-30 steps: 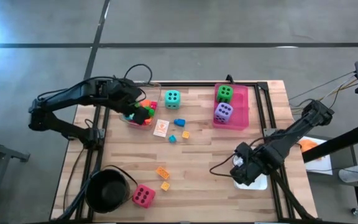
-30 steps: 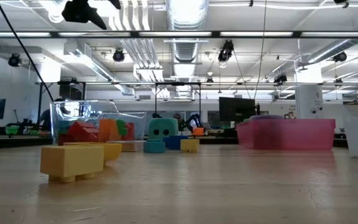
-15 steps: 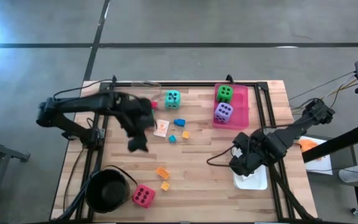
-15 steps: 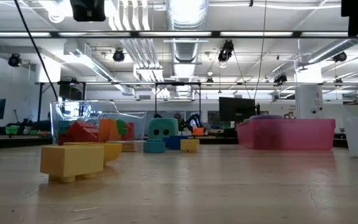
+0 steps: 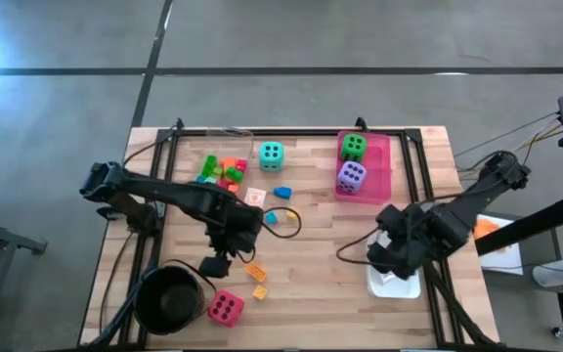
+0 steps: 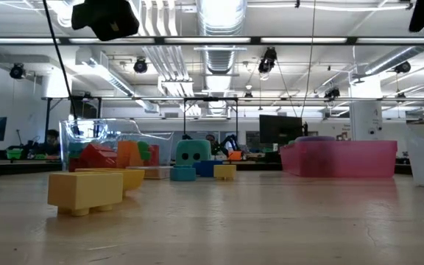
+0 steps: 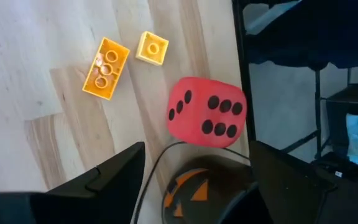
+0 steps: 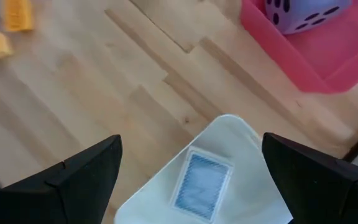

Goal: Pick & Place Toys
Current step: Put the red die into the pink bin

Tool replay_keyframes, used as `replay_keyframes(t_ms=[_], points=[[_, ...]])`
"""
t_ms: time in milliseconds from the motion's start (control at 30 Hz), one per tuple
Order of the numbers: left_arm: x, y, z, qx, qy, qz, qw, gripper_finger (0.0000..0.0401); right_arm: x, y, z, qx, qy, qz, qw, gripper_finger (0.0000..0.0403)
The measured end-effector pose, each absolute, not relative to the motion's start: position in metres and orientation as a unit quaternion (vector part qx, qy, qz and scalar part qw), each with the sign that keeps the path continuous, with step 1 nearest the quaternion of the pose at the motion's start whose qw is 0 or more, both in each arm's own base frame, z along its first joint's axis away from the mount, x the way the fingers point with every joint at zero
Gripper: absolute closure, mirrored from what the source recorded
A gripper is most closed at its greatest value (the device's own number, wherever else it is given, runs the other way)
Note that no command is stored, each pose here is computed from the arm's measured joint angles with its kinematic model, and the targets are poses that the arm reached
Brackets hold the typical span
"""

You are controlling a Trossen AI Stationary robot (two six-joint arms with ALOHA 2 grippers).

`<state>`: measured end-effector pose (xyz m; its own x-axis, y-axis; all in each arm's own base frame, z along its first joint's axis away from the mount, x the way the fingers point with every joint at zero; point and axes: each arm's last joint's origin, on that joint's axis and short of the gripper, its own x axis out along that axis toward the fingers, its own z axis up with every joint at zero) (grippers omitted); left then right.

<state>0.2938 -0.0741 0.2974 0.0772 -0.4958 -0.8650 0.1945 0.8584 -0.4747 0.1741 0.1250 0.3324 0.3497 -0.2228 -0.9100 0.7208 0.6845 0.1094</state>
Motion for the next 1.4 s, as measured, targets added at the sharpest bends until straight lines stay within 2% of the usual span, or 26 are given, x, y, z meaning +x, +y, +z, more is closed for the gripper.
replay_keyframes(t_ms=[133, 367, 533, 867, 1033, 1400], points=[[0.296, -0.075, 0.286, -0.115, 0.642, -0.24, 0.719, 0.0108, 0.156, 0.134, 0.341, 0.274, 0.444, -0.284, 0.804, 0.0025], [0.279, -0.073, 0.243, -0.14, 0.661, -0.242, 0.697, 0.0108, 0.137, 0.137, 0.353, 0.31, 0.363, -0.272, 0.836, 0.0025], [0.276, -0.084, 0.227, -0.197, 0.649, -0.259, 0.687, 0.0108, 0.136, 0.137, 0.354, 0.31, 0.36, -0.268, 0.838, 0.0025], [0.276, -0.111, 0.215, -0.176, 0.609, -0.304, 0.712, 0.0108, 0.136, 0.137, 0.349, 0.299, 0.361, -0.272, 0.84, 0.0025], [0.277, -0.111, 0.204, -0.202, 0.603, -0.284, 0.717, 0.0108, 0.136, 0.137, 0.347, 0.296, 0.362, -0.274, 0.84, 0.0025], [0.292, -0.12, 0.18, -0.21, 0.633, -0.27, 0.694, 0.0108, 0.136, 0.137, 0.346, 0.292, 0.364, -0.27, 0.843, 0.0025]])
